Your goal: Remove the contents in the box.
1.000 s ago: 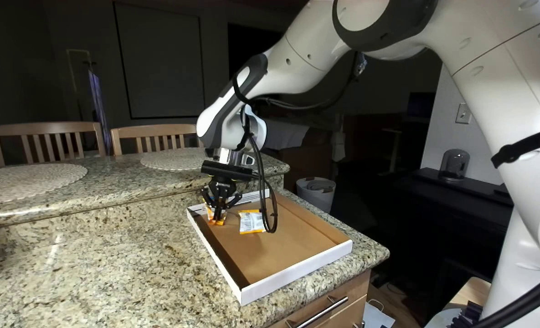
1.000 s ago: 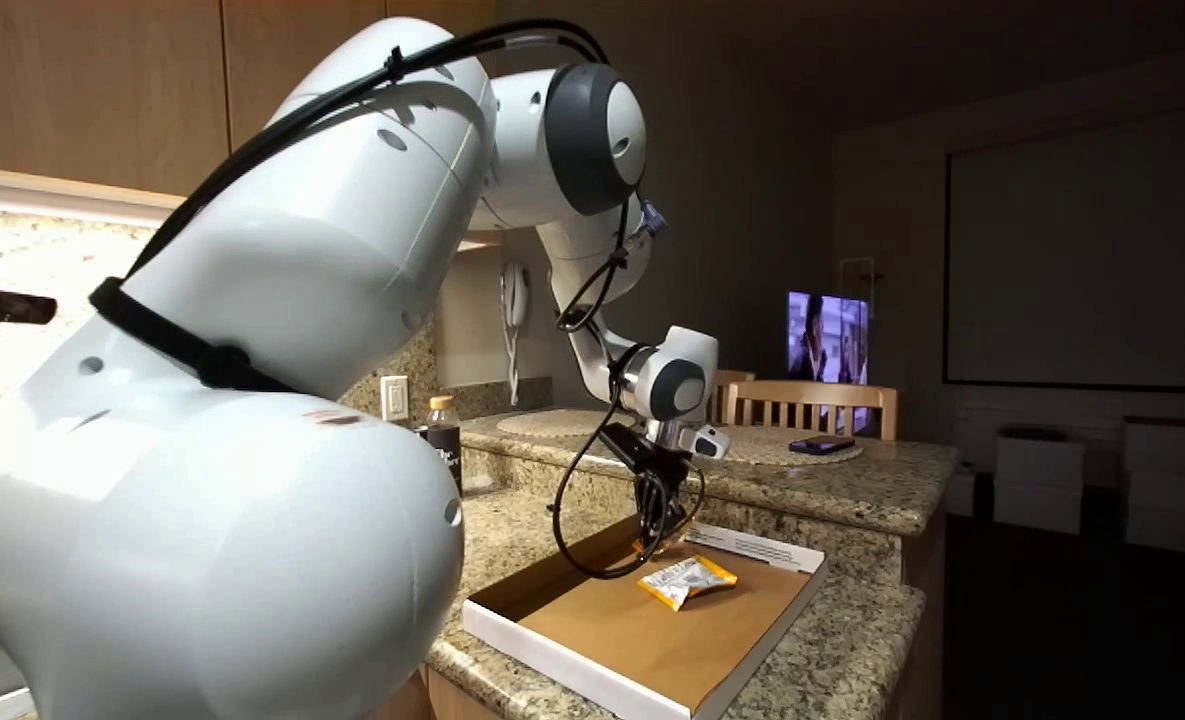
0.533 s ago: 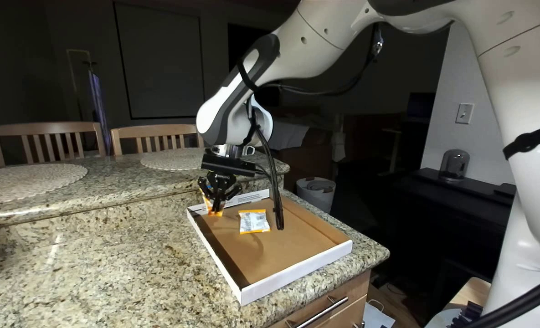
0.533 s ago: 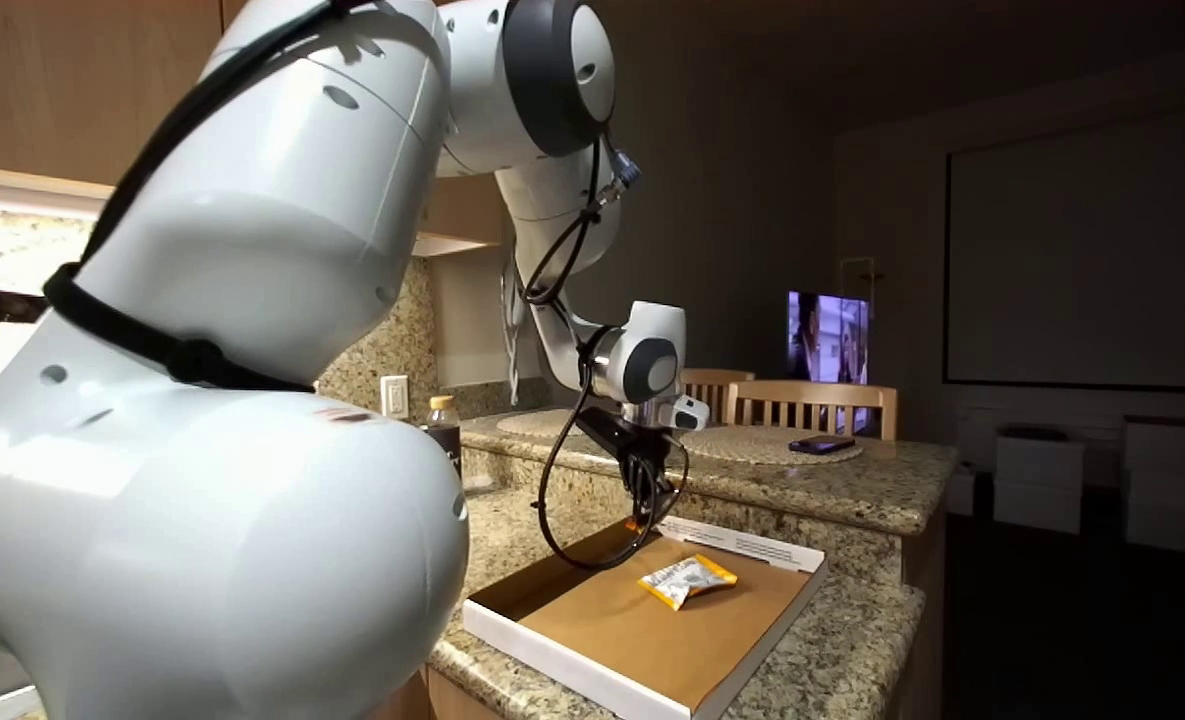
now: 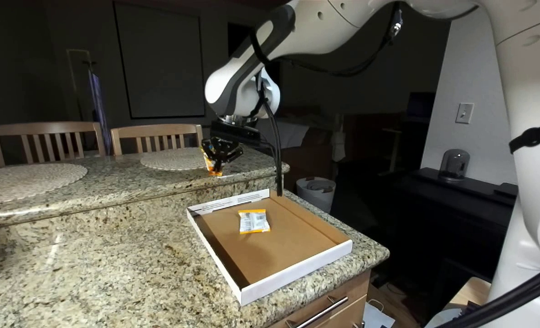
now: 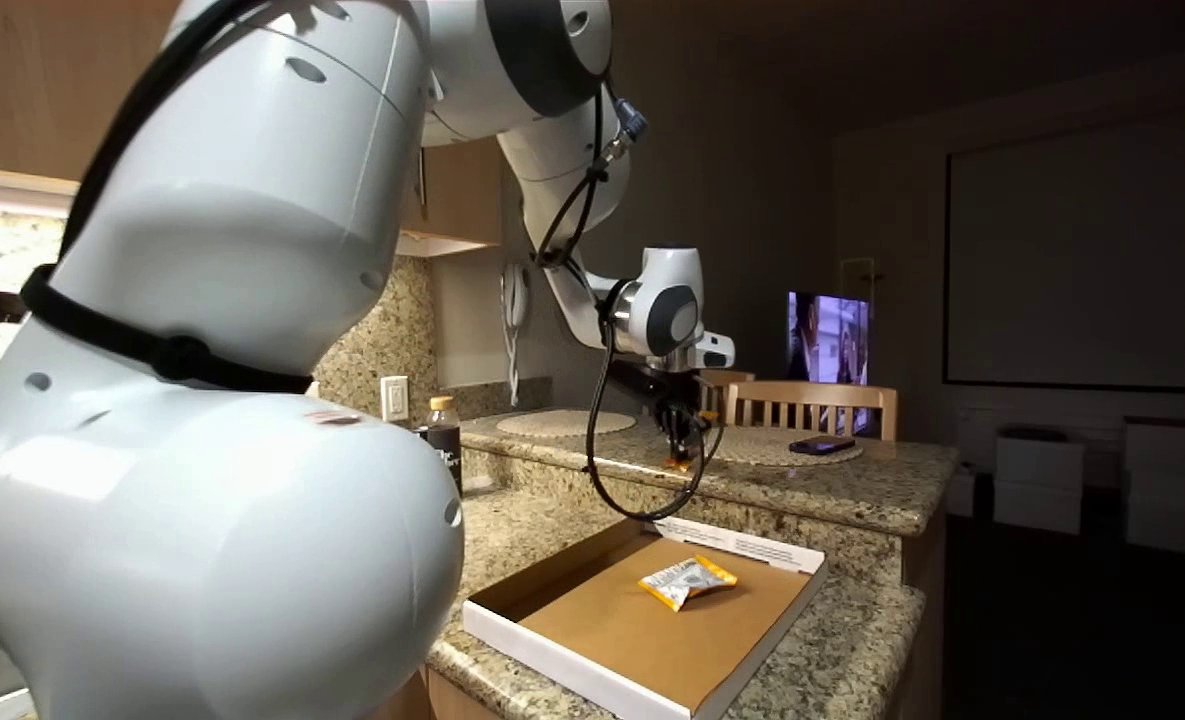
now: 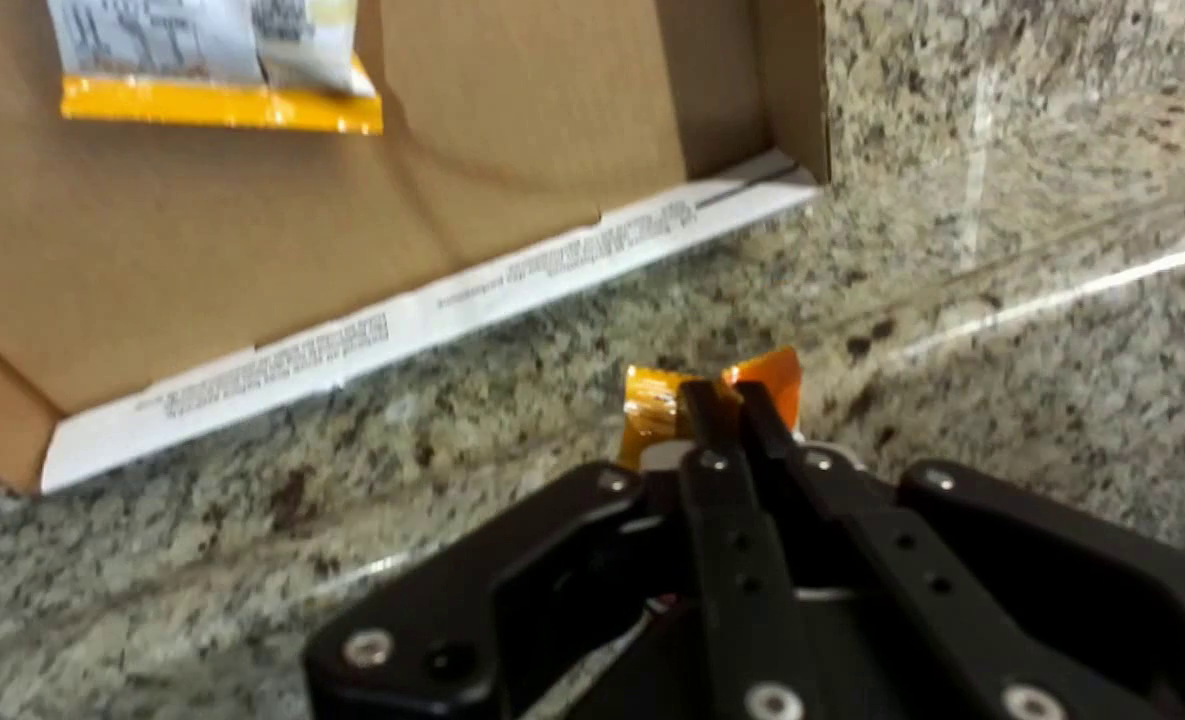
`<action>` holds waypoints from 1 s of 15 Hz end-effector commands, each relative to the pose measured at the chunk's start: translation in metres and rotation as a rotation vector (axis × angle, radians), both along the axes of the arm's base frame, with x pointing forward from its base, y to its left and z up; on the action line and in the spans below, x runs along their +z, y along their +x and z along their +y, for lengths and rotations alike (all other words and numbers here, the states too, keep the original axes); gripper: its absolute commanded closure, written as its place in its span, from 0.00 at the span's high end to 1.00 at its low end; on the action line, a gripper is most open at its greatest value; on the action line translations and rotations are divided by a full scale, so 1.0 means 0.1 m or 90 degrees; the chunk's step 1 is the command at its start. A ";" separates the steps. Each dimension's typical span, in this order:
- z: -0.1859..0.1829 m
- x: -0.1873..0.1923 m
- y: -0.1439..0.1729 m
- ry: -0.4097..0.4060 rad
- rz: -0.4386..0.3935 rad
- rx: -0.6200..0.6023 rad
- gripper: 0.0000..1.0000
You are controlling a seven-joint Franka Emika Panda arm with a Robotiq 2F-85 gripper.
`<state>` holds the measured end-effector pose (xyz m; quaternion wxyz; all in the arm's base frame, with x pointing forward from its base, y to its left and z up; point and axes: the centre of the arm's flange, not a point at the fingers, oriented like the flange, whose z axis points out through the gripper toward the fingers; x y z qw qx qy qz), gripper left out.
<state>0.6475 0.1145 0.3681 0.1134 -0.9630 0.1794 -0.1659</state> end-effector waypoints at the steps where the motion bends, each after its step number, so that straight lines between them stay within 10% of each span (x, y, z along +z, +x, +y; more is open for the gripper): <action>1: -0.26 0.28 0.45 -0.014 -0.052 0.034 0.06; 8: -0.17 0.31 1.16 -0.018 -0.061 0.140 0.04; 9: -0.12 0.31 1.14 -0.015 -0.057 0.159 0.29; 15: -0.05 0.35 0.72 0.048 -0.034 0.236 0.58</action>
